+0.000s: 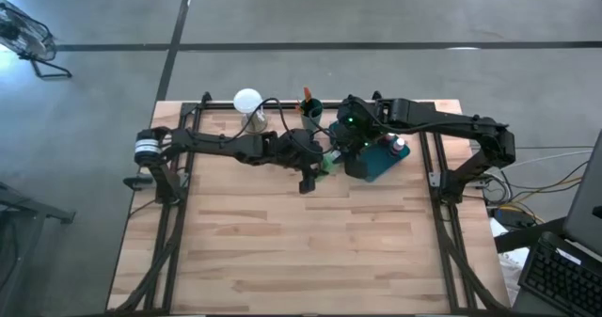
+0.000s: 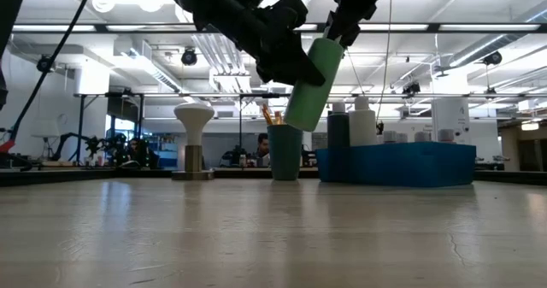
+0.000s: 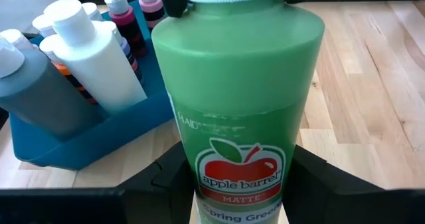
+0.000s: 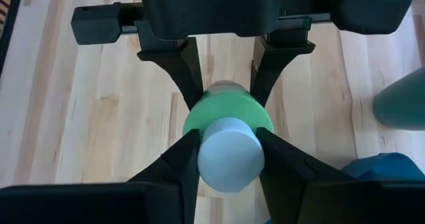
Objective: Pick & Place Paint Supplies
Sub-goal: Put the green paint bottle into the blue bin
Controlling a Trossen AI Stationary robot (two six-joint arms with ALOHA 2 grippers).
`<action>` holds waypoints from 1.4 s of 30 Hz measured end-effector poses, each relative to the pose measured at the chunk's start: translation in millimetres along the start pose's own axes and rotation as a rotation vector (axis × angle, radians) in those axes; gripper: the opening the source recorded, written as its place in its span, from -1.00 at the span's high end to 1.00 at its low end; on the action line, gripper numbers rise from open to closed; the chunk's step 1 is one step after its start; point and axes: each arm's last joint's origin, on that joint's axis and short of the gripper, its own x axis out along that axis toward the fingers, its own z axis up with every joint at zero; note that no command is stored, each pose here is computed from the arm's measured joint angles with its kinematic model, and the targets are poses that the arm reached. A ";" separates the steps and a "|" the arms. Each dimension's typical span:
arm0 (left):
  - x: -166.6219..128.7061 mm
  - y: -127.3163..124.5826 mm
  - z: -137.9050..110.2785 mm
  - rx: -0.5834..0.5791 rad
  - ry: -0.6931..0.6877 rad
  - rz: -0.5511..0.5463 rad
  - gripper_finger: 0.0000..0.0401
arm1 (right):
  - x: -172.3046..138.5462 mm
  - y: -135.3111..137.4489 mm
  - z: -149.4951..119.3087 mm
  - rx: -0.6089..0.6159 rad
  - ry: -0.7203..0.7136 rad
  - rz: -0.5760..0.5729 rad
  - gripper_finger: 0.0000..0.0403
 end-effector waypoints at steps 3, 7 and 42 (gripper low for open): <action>0.0 -0.1 0.0 0.000 0.000 -0.003 0.13 | 0.0 0.0 0.0 0.006 0.000 0.001 0.42; 0.0 -0.1 0.0 0.000 0.000 -0.002 0.08 | 0.0 0.0 0.1 0.009 -0.001 0.001 0.42; -3.7 1.2 4.0 0.006 0.004 0.064 -0.76 | -8.8 1.9 -11.9 0.064 0.091 -0.042 0.42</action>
